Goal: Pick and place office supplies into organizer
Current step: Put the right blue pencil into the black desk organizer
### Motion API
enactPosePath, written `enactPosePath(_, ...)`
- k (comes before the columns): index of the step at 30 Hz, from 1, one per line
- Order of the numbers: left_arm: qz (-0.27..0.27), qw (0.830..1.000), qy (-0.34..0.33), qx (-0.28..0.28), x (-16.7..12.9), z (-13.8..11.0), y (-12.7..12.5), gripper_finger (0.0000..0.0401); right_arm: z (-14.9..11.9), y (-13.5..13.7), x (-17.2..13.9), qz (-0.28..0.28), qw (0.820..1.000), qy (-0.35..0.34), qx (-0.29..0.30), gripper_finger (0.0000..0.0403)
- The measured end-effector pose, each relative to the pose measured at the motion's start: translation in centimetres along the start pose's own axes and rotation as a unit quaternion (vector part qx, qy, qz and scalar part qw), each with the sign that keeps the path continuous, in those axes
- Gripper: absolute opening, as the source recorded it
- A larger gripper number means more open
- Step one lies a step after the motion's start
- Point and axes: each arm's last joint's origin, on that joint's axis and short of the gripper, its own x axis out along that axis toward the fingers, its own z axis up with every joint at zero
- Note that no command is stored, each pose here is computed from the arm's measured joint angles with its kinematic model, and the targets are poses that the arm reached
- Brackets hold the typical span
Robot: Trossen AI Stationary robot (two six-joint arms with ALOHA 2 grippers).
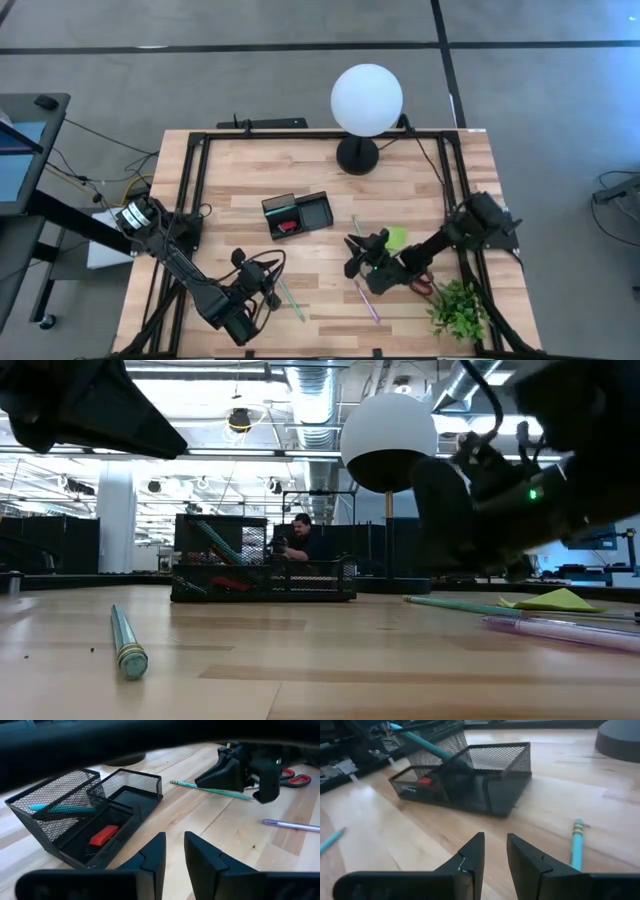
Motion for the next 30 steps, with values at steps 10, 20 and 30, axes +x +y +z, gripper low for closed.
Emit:
enactPosePath(10, -0.002, 1.0, 0.018, -0.009, 0.0, -0.1, -0.1, 0.0065, -0.6, 0.4, -1.0, -0.042, 0.998, 0.031, -0.031, 0.0052)
enactPosePath(20, -0.004, 0.999, 0.028, -0.016, 0.0, -0.2, -0.2, 0.0065, 0.3, 0.9, -4.1, -0.007, 0.995, 0.094, -0.012, 0.0051)
enactPosePath(30, -0.005, 0.999, 0.044, -0.013, 0.0, -0.2, -0.2, 0.0065, -0.3, 0.6, -5.4, -0.01, 0.995, 0.099, 0.024, 0.0052)
